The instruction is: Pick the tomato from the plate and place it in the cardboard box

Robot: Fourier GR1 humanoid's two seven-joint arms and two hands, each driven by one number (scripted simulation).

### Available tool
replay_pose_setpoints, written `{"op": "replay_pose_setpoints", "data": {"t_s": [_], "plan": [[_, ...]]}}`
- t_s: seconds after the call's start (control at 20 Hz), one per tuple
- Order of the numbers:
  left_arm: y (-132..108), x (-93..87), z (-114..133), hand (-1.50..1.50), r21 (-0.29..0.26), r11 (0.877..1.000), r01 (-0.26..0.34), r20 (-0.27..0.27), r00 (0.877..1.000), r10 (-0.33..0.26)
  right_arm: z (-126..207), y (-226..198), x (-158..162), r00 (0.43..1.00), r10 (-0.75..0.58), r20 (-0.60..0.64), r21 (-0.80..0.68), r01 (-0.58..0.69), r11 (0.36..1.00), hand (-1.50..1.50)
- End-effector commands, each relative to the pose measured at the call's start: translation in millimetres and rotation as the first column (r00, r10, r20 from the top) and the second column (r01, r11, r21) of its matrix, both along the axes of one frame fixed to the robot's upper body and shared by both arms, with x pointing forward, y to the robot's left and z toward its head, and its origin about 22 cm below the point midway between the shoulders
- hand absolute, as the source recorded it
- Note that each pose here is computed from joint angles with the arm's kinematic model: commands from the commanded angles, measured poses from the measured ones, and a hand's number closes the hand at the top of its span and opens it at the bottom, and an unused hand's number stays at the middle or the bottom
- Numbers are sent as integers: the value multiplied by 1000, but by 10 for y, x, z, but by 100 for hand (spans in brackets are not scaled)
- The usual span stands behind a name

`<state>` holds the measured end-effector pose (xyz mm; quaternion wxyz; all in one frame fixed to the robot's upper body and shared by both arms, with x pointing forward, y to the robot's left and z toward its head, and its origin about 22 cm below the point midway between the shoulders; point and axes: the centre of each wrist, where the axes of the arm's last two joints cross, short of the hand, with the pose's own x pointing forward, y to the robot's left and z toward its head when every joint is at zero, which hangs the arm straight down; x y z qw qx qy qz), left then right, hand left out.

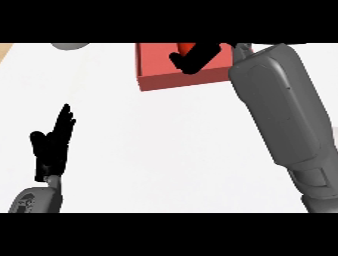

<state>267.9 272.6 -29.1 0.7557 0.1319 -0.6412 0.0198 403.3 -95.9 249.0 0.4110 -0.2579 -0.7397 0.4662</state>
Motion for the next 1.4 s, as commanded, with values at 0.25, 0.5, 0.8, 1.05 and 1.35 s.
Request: {"op": "replay_pose_setpoints", "data": {"t_s": [0.25, 0.5, 0.8, 1.05, 1.35], "plan": [[-194, 63, -6, 0, -12, 999, 35, 15, 999, -35, -406, -92, 549, 999, -47, 16, -69, 48, 996, 150], [-166, 55, 29, 0, 2, 999, 48, 26, 999, -48, -593, -190, 672, 988, -129, -88, -2, 129, 992, 150], [-178, 104, 114, 0, 11, 997, 75, 33, 997, -75, -752, -371, 728, 980, -47, -192, 143, 75, 987, -150], [-112, 173, 206, 0, 11, 999, 48, 21, 999, -48, -890, -497, 730, 978, 96, -183, 358, -24, 934, -150], [-111, 126, 115, 0, 8, 999, 45, 20, 999, -45, -791, -787, 784, 955, 198, -220, 645, -9, 764, -150]]}}
